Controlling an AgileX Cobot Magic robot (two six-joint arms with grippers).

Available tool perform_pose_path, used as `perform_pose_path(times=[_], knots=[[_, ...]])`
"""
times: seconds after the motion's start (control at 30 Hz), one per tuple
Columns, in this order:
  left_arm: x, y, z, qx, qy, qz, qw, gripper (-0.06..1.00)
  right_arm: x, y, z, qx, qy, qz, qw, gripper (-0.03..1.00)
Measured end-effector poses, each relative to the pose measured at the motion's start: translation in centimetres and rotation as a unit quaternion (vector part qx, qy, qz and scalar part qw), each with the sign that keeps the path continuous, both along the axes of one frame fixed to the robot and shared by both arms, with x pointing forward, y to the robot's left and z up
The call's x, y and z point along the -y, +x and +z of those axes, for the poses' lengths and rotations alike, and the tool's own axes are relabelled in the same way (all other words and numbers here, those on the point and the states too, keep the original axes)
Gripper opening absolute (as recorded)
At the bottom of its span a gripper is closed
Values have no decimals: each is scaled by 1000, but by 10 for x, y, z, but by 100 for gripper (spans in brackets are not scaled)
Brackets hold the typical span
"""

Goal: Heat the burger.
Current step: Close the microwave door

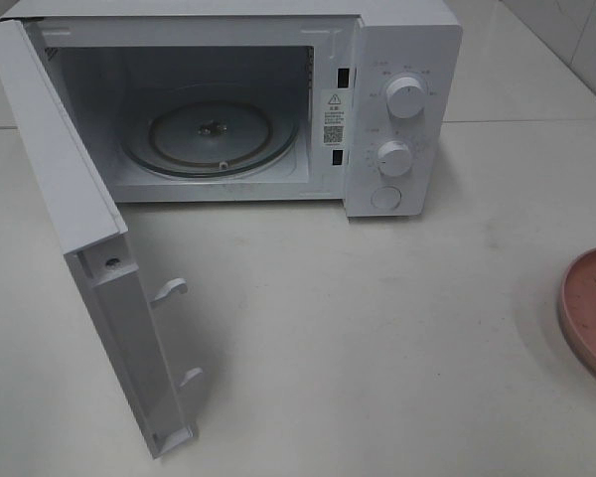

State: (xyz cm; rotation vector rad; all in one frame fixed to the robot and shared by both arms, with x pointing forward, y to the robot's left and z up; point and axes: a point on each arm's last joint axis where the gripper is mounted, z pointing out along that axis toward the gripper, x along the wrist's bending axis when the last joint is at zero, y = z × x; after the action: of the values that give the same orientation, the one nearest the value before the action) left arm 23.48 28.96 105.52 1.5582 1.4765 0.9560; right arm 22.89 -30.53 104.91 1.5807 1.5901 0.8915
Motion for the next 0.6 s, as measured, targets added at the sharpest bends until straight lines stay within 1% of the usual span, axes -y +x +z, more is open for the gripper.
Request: perform_pose_path(times=[0.6], knots=[[0,0,0,0,0,0,1000,97,0,0,0,0,0,0,1000,77]])
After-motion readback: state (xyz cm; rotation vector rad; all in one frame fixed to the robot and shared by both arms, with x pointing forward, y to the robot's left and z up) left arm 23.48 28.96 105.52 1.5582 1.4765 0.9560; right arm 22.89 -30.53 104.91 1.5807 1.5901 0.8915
